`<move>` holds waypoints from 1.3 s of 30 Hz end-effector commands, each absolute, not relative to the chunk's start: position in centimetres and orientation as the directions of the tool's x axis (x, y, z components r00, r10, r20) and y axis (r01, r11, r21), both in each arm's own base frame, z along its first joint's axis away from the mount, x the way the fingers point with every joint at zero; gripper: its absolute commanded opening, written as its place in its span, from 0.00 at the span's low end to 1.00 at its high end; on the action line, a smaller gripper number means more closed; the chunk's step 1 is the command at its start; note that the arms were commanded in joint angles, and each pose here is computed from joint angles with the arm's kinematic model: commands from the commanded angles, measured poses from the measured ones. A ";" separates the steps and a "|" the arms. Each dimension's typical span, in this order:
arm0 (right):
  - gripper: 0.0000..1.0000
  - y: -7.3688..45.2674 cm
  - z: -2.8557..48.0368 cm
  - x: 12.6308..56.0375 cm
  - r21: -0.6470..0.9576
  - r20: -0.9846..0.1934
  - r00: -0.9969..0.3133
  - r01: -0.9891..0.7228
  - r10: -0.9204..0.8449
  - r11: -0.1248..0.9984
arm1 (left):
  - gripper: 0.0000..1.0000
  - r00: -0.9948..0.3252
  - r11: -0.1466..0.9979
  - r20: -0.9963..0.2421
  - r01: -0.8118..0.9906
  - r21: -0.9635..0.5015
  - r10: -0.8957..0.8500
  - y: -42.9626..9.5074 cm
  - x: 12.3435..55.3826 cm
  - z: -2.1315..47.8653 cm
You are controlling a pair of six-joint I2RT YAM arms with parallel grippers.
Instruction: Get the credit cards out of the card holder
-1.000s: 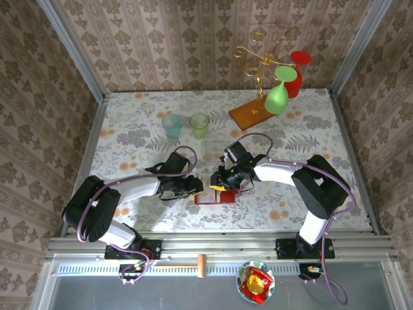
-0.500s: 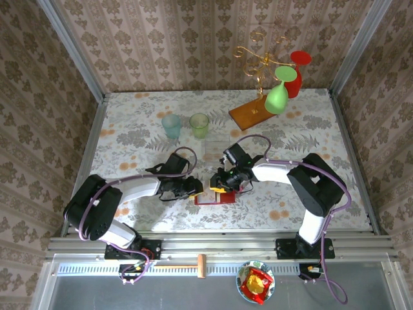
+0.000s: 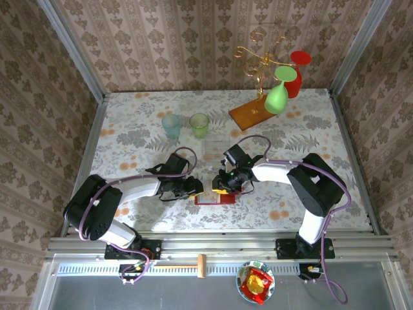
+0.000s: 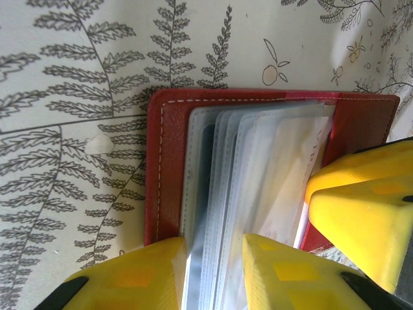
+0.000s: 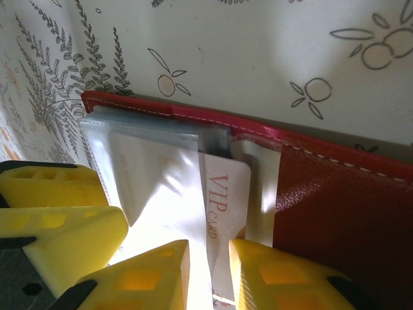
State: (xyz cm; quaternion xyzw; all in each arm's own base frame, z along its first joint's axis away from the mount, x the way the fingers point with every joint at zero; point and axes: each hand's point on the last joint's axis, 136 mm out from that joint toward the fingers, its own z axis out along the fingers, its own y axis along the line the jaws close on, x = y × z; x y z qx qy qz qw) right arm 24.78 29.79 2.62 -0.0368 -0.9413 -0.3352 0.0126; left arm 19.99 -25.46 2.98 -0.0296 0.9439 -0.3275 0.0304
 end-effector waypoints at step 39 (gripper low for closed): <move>0.27 27.8 3.2 24.9 0.658 0.036 -0.990 0.126 0.136 0.742 | 0.21 -1.000 0.737 0.017 -0.030 -0.675 -0.026 -27.7 20.0 3.2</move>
